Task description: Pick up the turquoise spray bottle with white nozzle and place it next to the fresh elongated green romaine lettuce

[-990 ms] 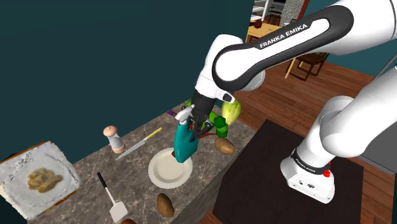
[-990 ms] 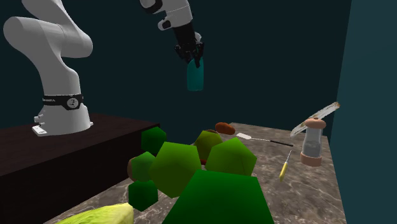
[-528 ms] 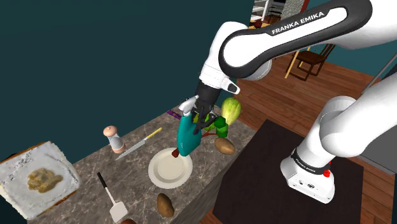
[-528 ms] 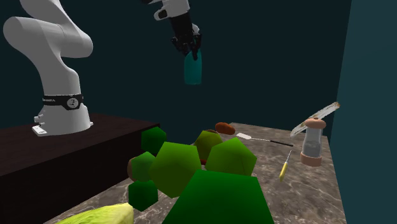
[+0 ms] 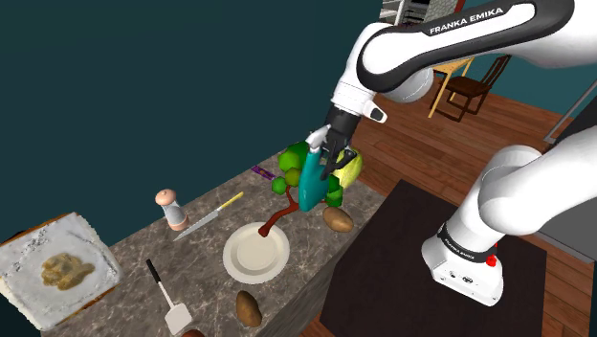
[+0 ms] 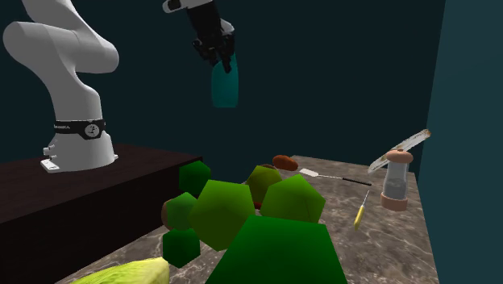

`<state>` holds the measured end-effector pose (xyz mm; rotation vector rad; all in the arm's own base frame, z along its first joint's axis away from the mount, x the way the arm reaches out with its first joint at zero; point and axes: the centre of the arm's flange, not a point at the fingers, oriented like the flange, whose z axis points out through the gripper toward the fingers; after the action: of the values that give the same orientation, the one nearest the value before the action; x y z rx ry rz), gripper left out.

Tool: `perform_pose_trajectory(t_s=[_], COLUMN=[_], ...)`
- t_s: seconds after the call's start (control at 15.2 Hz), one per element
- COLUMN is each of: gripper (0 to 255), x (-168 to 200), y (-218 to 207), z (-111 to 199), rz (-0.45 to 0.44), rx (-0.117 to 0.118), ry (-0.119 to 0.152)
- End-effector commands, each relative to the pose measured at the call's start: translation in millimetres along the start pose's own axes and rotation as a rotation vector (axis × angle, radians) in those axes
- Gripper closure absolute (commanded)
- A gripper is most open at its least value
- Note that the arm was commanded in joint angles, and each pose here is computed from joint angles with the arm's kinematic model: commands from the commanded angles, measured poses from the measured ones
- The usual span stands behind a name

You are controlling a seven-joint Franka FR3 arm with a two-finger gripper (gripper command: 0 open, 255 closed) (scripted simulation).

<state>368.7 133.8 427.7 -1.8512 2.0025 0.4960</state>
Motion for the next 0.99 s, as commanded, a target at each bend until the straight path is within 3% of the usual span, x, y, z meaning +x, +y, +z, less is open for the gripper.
perform_pose_trajectory(t_s=[0.0,0.92], gripper=[255,255], x=[23.5,184.0], y=[-0.5,1.2], z=[-13.3,-104.9], rz=[-0.001,-0.001], rx=[-0.001,-0.001], ry=[-0.001,-0.001])
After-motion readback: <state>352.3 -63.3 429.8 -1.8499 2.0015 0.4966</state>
